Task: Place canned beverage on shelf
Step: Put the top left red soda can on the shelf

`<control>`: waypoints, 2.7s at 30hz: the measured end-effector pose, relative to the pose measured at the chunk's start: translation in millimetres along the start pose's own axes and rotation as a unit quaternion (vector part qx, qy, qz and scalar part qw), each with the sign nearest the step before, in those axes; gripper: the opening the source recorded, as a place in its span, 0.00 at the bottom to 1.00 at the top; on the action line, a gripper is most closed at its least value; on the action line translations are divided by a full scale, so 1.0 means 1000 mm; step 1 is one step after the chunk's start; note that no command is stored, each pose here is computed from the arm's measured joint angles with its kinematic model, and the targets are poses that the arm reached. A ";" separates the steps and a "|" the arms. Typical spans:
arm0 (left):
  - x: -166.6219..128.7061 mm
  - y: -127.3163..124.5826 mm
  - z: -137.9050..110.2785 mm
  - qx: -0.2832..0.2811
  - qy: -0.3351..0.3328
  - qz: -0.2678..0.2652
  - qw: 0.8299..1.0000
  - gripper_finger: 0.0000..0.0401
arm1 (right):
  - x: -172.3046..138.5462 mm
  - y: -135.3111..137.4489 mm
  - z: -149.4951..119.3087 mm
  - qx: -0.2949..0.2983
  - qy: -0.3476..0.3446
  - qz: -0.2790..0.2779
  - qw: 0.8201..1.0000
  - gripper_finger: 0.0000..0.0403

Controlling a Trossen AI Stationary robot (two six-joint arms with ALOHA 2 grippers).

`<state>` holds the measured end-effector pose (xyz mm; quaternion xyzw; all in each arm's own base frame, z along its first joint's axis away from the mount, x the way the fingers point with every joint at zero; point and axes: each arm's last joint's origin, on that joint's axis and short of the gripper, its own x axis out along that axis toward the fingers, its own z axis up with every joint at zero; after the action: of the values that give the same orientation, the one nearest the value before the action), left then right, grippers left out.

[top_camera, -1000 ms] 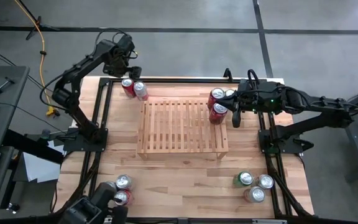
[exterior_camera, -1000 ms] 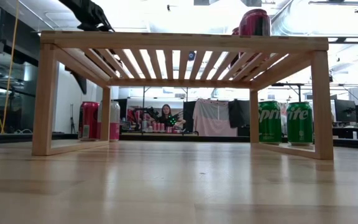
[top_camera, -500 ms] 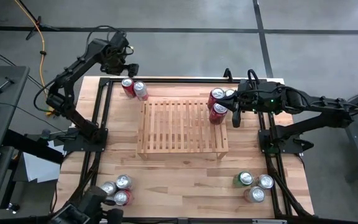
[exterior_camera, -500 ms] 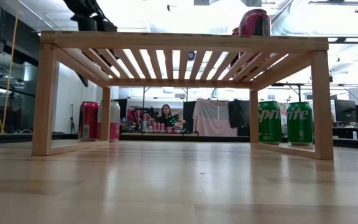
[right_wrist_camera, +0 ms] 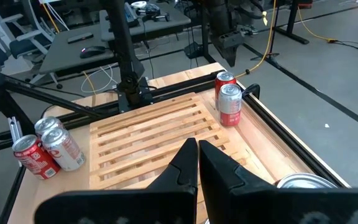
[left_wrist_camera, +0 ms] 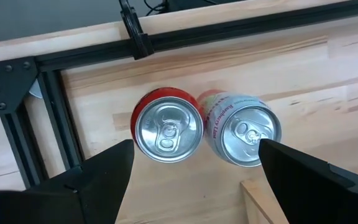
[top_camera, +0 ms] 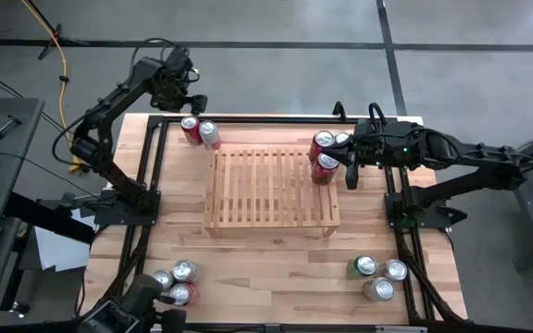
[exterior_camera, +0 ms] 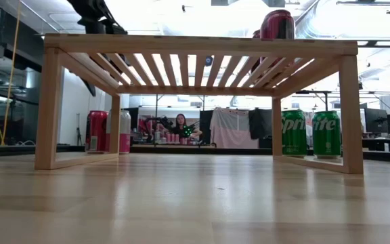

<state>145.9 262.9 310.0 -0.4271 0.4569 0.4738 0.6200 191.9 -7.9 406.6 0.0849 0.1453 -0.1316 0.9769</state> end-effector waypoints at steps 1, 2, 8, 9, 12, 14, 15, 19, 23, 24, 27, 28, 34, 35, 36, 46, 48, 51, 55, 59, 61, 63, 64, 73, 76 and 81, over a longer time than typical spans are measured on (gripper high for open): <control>0.001 0.000 0.001 0.000 0.002 0.001 1.000 0.84 | 0.000 0.000 0.000 0.000 0.000 0.000 1.000 0.00; 0.003 0.000 0.001 0.000 0.004 0.004 1.000 0.84 | 0.000 0.000 0.000 0.000 0.000 0.000 1.000 0.00; 0.030 0.004 -0.006 -0.005 0.038 0.041 0.998 0.84 | 0.000 0.000 0.000 0.000 0.000 0.000 1.000 0.00; 0.036 0.005 -0.008 -0.004 0.044 0.043 0.998 0.84 | 0.000 0.000 0.000 0.000 0.000 0.000 1.000 0.00; 0.050 0.007 -0.013 -0.010 0.053 0.046 0.997 0.84 | 0.000 0.000 0.000 0.000 0.000 0.000 1.000 0.00; 0.055 0.007 -0.013 -0.016 0.047 0.043 0.998 0.84 | 0.000 0.000 0.000 0.000 0.000 0.000 1.000 0.00; 0.056 0.007 -0.013 -0.017 0.043 0.038 0.998 0.84 | 0.000 0.000 0.000 -0.001 0.000 0.000 1.000 0.00; 0.058 0.002 -0.009 -0.009 0.020 0.012 1.000 0.84 | 0.000 0.000 0.000 -0.001 0.000 0.000 1.000 0.00; 0.058 -0.001 -0.007 -0.007 0.008 0.006 1.000 0.84 | 0.000 0.000 0.000 0.002 0.000 0.000 1.000 0.00; 0.059 -0.001 -0.007 -0.007 0.008 0.007 1.000 0.84 | 0.000 0.000 0.000 0.006 0.000 0.000 1.000 0.00; 0.061 0.001 -0.006 -0.009 0.009 0.007 1.000 0.84 | 0.000 0.000 0.000 0.009 0.000 0.000 1.000 0.00; 0.061 0.001 -0.005 -0.008 0.008 0.006 1.000 0.84 | 0.000 0.000 0.000 0.009 0.000 0.000 1.000 0.00; 0.065 0.001 -0.001 -0.006 -0.006 0.012 1.000 0.84 | 0.000 0.000 0.000 0.011 0.000 0.000 1.000 0.00; 0.065 0.001 0.000 -0.006 -0.008 0.015 1.000 0.84 | 0.000 0.000 0.000 0.011 0.000 0.000 1.000 0.00; 0.065 0.001 0.000 -0.006 -0.009 0.017 1.000 0.83 | 0.000 0.000 0.000 0.011 0.000 0.000 1.000 0.00; 0.065 0.002 -0.001 -0.001 -0.007 0.028 1.000 0.71 | 0.000 0.000 0.000 0.011 0.000 0.000 1.000 0.00; 0.064 0.002 -0.001 -0.001 -0.008 0.029 1.000 0.66 | 0.000 0.000 0.000 0.011 0.000 0.000 1.000 0.00; 0.063 0.002 -0.001 0.000 -0.009 0.032 0.999 0.58 | 0.000 0.000 0.000 0.011 0.000 0.000 1.000 0.00; 0.063 0.002 -0.002 0.007 -0.004 0.032 0.999 0.56 | 0.000 0.000 0.000 0.016 0.000 0.001 1.000 0.00; 0.065 0.003 -0.006 0.009 0.015 0.036 0.999 0.48 | 0.000 0.001 0.000 0.022 0.004 0.017 1.000 0.00; 0.060 0.003 -0.006 0.009 0.001 0.033 0.999 0.44 | 0.000 0.001 0.000 0.023 0.005 0.023 0.999 0.00; 0.054 0.003 -0.006 0.013 -0.008 0.030 0.999 0.39 | 0.000 0.002 0.000 0.022 0.006 0.024 0.999 0.00; 0.052 0.003 -0.007 0.015 -0.011 0.029 0.999 0.36 | 0.000 0.002 0.000 0.022 0.006 0.024 0.999 0.00; 0.031 0.005 -0.013 0.030 -0.042 0.019 0.998 0.23 | 0.000 0.002 0.000 0.026 0.006 0.024 0.999 0.00; 0.026 0.006 -0.015 0.040 -0.046 0.018 0.998 0.28 | 0.000 0.002 0.000 0.026 0.006 0.024 0.999 0.00; 0.022 0.007 -0.019 0.046 -0.042 0.020 0.998 0.44 | 0.000 0.002 0.000 0.026 0.006 0.024 0.999 0.00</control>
<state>138.8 250.5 283.6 -0.3688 0.4602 0.4818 0.6481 192.2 -6.3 406.5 0.1147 0.1454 -0.1113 0.9764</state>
